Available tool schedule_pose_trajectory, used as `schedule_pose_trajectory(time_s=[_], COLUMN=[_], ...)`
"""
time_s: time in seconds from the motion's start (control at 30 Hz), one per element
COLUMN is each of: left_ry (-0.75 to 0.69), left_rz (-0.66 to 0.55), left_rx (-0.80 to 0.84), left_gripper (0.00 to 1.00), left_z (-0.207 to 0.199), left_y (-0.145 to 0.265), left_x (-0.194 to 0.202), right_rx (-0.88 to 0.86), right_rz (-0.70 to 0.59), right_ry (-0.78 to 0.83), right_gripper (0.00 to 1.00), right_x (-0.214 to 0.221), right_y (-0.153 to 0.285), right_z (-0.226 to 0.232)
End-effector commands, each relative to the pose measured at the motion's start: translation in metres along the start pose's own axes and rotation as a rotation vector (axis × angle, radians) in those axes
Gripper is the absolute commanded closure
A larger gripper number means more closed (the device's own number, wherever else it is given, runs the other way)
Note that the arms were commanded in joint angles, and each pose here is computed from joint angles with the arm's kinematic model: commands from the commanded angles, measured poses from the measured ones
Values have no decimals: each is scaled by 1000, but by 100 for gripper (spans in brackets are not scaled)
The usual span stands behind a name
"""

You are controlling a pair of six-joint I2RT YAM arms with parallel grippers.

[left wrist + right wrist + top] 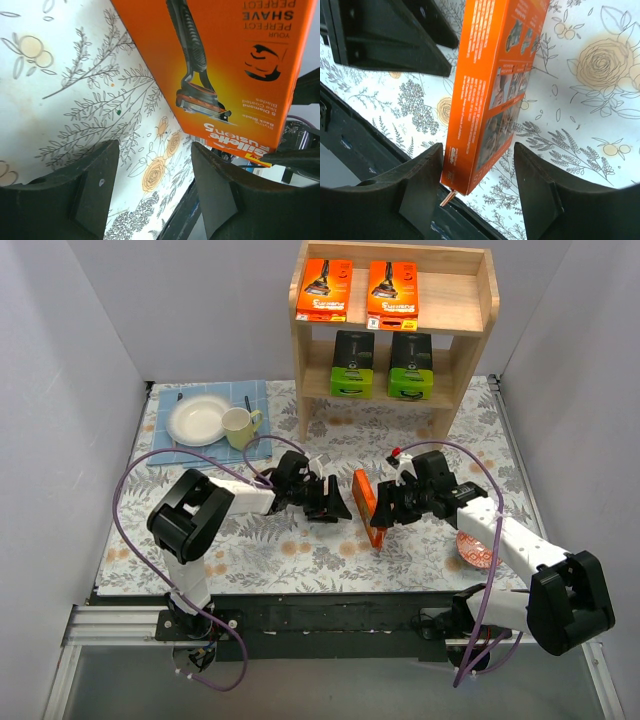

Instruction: Place and organize the shaving razors onto the shelf

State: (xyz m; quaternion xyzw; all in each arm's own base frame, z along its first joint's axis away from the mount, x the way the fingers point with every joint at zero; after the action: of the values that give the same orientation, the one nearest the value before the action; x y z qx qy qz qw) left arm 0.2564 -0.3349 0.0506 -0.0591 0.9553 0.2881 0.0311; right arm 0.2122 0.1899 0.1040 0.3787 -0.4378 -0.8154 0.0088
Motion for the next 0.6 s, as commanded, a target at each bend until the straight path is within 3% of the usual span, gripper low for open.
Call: schedule_pose_trajectory(time_s=[0.0, 0.4, 0.57], left_ry=[-25, -14, -26], left_rz=[-50, -74, -74], left_rx=[-10, -16, -28], left_gripper=[41, 41, 41], left_z=[-1, 5, 9], left_y=[12, 19, 22], left_x=[-9, -14, -15], right_rx=[-11, 26, 22], right_rz=[3, 50, 65], right_ry=[51, 129, 164], right_gripper=[34, 40, 59], right_x=[-7, -6, -10], right_y=[4, -1, 5], right_z=[6, 5, 7])
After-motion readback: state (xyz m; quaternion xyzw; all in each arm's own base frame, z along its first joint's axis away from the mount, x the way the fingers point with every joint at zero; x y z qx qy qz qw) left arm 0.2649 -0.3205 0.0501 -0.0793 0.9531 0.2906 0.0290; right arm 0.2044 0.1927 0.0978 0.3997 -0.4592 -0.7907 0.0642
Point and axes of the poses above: each gripper's point midway between its finger pads, its own y axis back along the fingers, its own z axis along the line the jaws close on, x = y × z, the point moved 1 cm from there along y, back along the fingers, and after that the axes turned 13 degrees about y, right-handed, at the moved point
